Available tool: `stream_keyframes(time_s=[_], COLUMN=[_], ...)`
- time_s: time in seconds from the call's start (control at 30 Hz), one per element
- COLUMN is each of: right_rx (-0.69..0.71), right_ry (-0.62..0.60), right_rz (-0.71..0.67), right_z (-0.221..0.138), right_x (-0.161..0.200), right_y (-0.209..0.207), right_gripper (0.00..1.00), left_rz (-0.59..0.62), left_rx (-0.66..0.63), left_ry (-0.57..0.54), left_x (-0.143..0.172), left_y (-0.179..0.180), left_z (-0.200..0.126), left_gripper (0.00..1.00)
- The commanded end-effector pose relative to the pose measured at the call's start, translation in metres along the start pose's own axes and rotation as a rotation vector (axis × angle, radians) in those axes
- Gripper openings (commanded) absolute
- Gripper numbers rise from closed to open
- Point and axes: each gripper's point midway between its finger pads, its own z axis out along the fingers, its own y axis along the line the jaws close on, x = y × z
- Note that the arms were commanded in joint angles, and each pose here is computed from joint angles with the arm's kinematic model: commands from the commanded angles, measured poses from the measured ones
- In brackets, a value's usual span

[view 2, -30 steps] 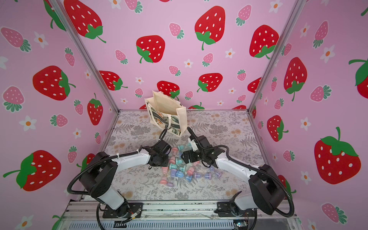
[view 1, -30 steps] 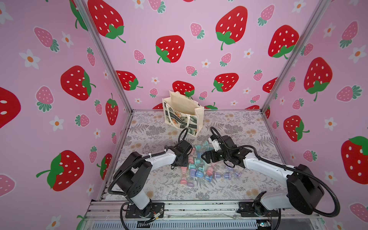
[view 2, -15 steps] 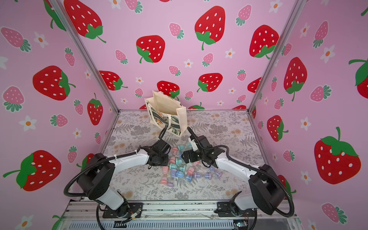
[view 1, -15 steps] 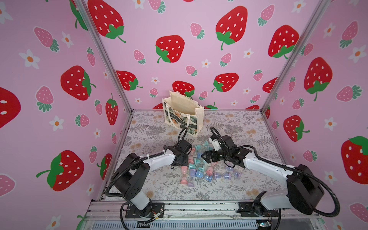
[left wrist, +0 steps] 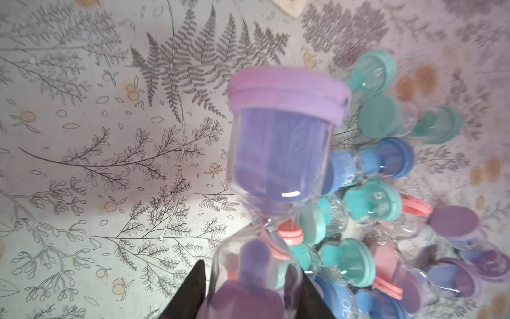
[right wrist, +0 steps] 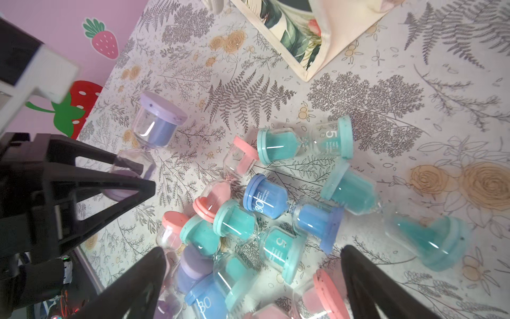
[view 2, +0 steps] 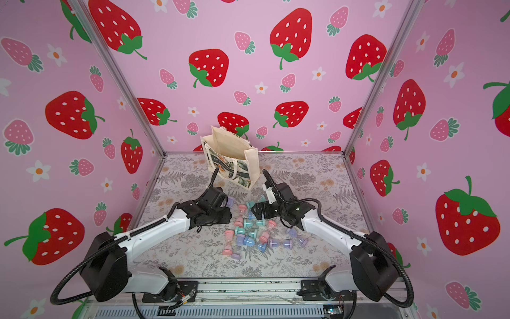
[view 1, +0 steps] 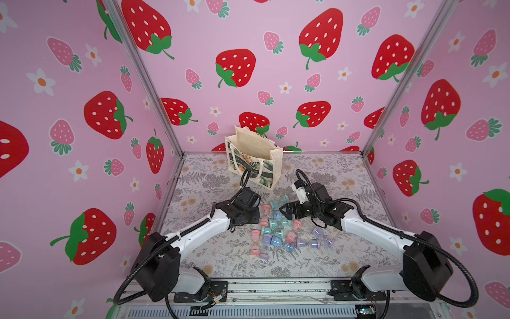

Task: Put the hourglass into the canvas bag
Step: Pick up the hourglass from the center of the board.

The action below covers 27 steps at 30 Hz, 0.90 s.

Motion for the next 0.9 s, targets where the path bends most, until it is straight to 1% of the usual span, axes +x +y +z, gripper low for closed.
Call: stream_keyframes(time_s=[0.0,0.2,0.33,0.53,0.6,0.7,0.87], right_rx=[-0.024,-0.034,-0.041,-0.04,-0.032,-0.022,-0.011], right_ry=[-0.092,-0.145,-0.176,-0.211,-0.228,-0.254,-0.281], right_rz=[-0.019,-0.028,-0.035,-0.042,-0.045,-0.04,-0.041], right_z=[-0.022,-0.038,-0.047,-0.059,-0.062,-0.068,-0.071], right_x=[-0.033,-0.056,-0.071,-0.094,-0.102,-0.115,-0.13], right_y=[0.012,0.017,0.02,0.02,0.017,0.013,0.009], right_gripper=[0.99,0.99,0.99,0.99,0.99,0.99,0.99], left_rz=[-0.009,0.011,0.028,0.048,0.057,0.077,0.085], left_rx=[0.056,0.13,0.165,0.184,0.179,0.128,0.069], left_ry=[-0.103,-0.219,-0.284,-0.377,-0.408,-0.443,-0.429], left_x=[-0.03,-0.066,-0.091,-0.131,-0.146,-0.169,-0.205], left_y=[-0.014,-0.031,-0.044,-0.059,-0.063,-0.064,-0.063], left_z=[-0.036,-0.083,-0.107,-0.13,-0.136,-0.137,-0.12], left_gripper=[0.26,0.25,0.24,0.24,0.23,0.23,0.23])
